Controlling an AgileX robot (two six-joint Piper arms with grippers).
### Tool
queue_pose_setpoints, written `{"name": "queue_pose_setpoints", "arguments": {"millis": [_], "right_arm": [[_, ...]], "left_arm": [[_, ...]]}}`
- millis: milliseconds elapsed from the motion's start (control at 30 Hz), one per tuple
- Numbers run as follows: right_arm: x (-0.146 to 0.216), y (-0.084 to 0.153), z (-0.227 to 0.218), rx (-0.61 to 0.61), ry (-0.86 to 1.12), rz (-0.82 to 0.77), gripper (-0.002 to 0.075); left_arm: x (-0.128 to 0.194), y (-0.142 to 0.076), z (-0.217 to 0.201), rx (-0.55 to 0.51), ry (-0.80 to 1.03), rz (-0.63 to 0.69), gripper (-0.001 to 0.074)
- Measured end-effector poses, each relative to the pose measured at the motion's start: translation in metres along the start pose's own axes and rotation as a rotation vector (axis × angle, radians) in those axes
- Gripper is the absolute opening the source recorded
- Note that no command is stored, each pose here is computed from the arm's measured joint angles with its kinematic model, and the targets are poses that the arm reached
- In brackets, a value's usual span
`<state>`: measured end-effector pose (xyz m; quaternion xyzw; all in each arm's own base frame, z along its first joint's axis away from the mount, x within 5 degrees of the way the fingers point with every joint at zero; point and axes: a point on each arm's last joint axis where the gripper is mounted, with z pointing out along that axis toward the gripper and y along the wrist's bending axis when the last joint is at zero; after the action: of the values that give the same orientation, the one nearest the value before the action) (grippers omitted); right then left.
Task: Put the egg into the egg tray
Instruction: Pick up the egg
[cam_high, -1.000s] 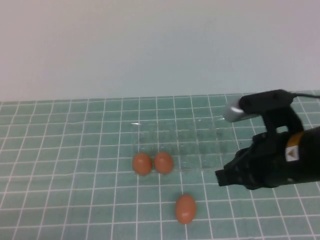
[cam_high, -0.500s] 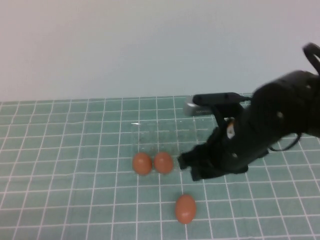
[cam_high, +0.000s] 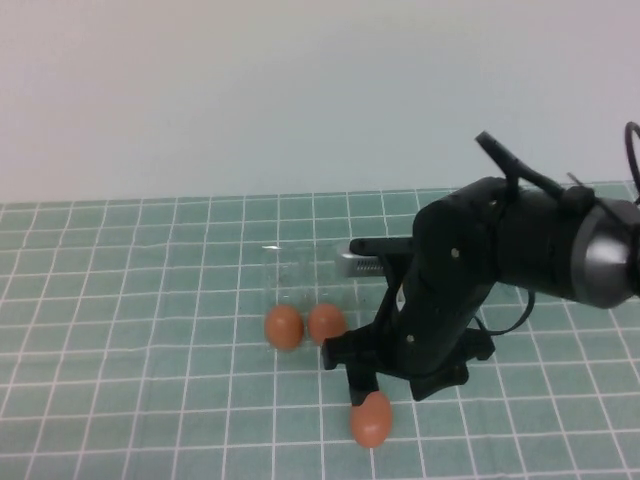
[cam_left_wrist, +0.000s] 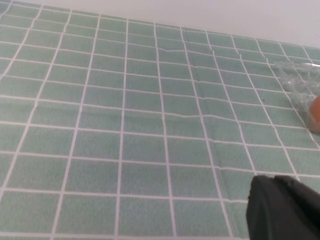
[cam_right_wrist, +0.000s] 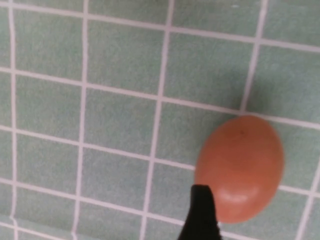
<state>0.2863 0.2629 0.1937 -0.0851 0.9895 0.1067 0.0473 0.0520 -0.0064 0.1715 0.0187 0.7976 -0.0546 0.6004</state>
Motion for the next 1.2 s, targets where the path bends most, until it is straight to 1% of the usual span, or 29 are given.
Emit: {"name": "queue_pose_setpoints", "arguments": {"millis": [200, 367, 600, 933, 1100, 1167, 1200], "right_arm": [[0.006, 0.013, 0.007, -0.009, -0.003, -0.012, 0.0519], [0.008, 0.018, 0.007, -0.014, -0.024, -0.022, 0.0519], [0.006, 0.015, 0.010, 0.025, -0.035, -0.013, 0.0519], [0.005, 0.011, 0.041, 0.060, 0.018, 0.005, 0.0519], [0.005, 0.011, 0.049, 0.064, 0.023, 0.007, 0.0519], [0.005, 0.011, 0.049, 0.064, 0.023, 0.007, 0.0503], [0.005, 0.011, 0.049, 0.064, 0.023, 0.007, 0.0482]], "left_arm": [[0.000, 0.000, 0.000, 0.000, 0.000, 0.000, -0.0001], [0.000, 0.000, 0.000, 0.000, 0.000, 0.000, -0.0001], [0.000, 0.000, 0.000, 0.000, 0.000, 0.000, -0.0001], [0.000, 0.000, 0.000, 0.000, 0.000, 0.000, -0.0001], [0.000, 0.000, 0.000, 0.000, 0.000, 0.000, -0.0001], [0.000, 0.000, 0.000, 0.000, 0.000, 0.000, -0.0001], [0.000, 0.000, 0.000, 0.000, 0.000, 0.000, -0.0001]]}}
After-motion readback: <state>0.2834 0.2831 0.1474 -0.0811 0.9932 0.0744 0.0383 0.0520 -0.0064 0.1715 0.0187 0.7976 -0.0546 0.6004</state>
